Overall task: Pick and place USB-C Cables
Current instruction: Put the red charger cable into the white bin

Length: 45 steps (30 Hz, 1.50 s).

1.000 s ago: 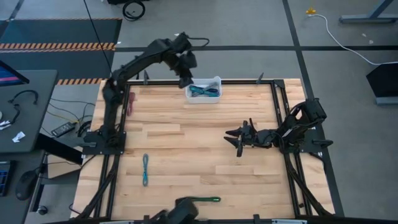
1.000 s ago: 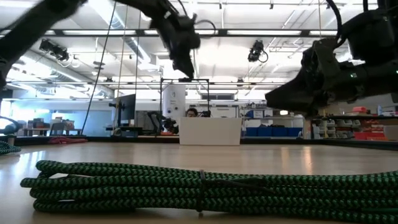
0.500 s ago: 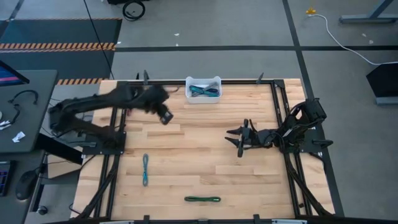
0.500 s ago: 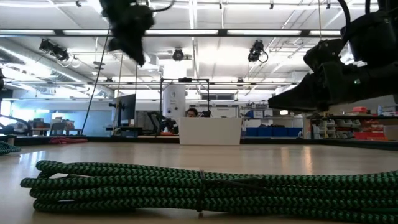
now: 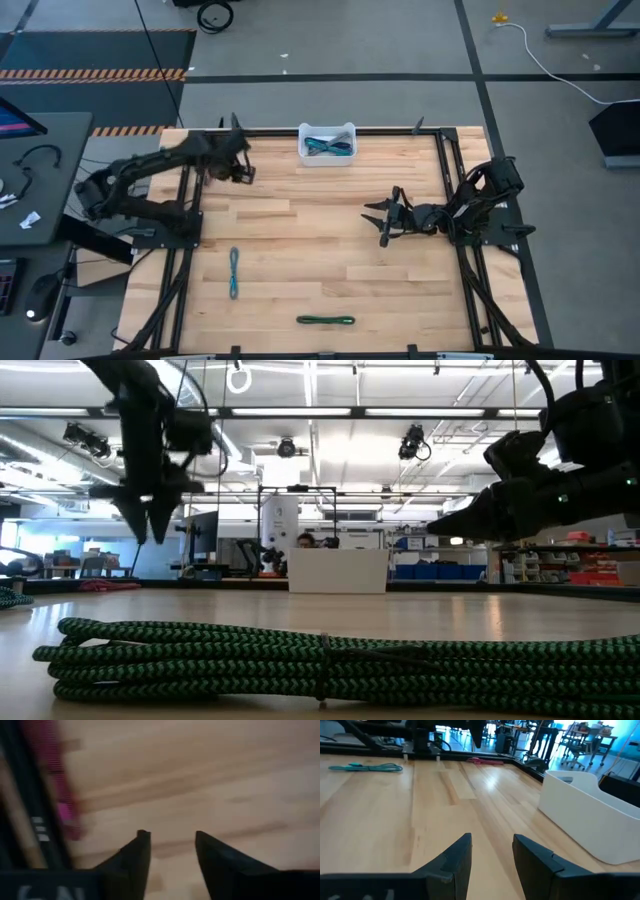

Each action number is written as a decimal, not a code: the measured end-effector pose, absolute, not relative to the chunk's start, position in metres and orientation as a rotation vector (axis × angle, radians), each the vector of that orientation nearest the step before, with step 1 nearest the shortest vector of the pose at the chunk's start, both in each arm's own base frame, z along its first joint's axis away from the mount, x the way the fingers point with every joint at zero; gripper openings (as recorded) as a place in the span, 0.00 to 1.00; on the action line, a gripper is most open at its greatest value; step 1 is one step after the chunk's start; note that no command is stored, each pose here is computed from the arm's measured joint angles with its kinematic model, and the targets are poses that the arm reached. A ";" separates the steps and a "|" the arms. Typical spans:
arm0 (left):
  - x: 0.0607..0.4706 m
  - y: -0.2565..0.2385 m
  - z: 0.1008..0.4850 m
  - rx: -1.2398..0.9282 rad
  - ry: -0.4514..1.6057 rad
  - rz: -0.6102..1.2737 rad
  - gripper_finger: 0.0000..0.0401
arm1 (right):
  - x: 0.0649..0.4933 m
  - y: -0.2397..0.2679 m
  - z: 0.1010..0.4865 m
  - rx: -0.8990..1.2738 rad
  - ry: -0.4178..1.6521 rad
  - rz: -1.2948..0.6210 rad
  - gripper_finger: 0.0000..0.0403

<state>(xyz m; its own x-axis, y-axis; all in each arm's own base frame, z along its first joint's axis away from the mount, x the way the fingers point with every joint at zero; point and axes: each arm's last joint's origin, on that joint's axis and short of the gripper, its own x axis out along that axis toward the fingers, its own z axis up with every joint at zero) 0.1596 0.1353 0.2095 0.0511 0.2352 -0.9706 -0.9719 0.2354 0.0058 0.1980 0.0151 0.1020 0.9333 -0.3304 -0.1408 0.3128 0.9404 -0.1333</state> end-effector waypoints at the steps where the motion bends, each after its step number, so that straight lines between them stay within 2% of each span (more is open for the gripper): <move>1: 0.154 0.146 0.206 -0.898 1.137 1.149 0.44 | 0.198 0.014 0.102 -0.108 0.163 -0.335 0.37; 5: 0.129 0.180 0.184 -1.035 1.233 1.225 0.57 | 0.198 0.010 0.102 -0.094 0.161 -0.355 0.37; 9: 0.120 0.197 0.165 -1.113 1.375 1.234 0.61 | 0.199 0.006 0.102 -0.099 0.163 -0.375 0.37; 13: 0.127 0.199 0.159 -1.123 1.494 1.243 0.58 | 0.199 -0.001 0.102 -0.097 0.166 -0.410 0.37; 21: 0.134 0.205 0.142 -1.101 1.721 1.328 0.43 | 0.198 -0.011 0.101 -0.088 0.175 -0.458 0.37; 25: 0.138 0.209 0.144 -1.130 1.767 1.326 0.36 | 0.198 -0.011 0.101 -0.089 0.181 -0.463 0.37; 29: 0.145 0.218 0.156 -1.167 1.716 1.291 0.32 | 0.198 -0.011 0.101 -0.086 0.181 -0.463 0.37; 32: 0.147 0.223 0.157 -1.124 1.703 1.188 0.30 | 0.198 -0.011 0.101 -0.086 0.182 -0.463 0.37; 35: 0.152 0.233 0.155 -1.039 1.620 1.117 0.29 | 0.198 -0.011 0.101 -0.079 0.180 -0.461 0.37; 38: 0.153 0.241 0.161 -1.070 1.593 1.158 0.32 | 0.198 -0.011 0.100 -0.058 0.181 -0.455 0.37; 42: 0.151 0.244 0.168 -0.966 1.729 1.253 0.38 | 0.199 -0.010 0.100 -0.042 0.179 -0.428 0.37; 45: 0.152 0.248 0.162 -0.944 1.753 1.275 0.44 | 0.199 -0.010 0.100 -0.042 0.179 -0.427 0.37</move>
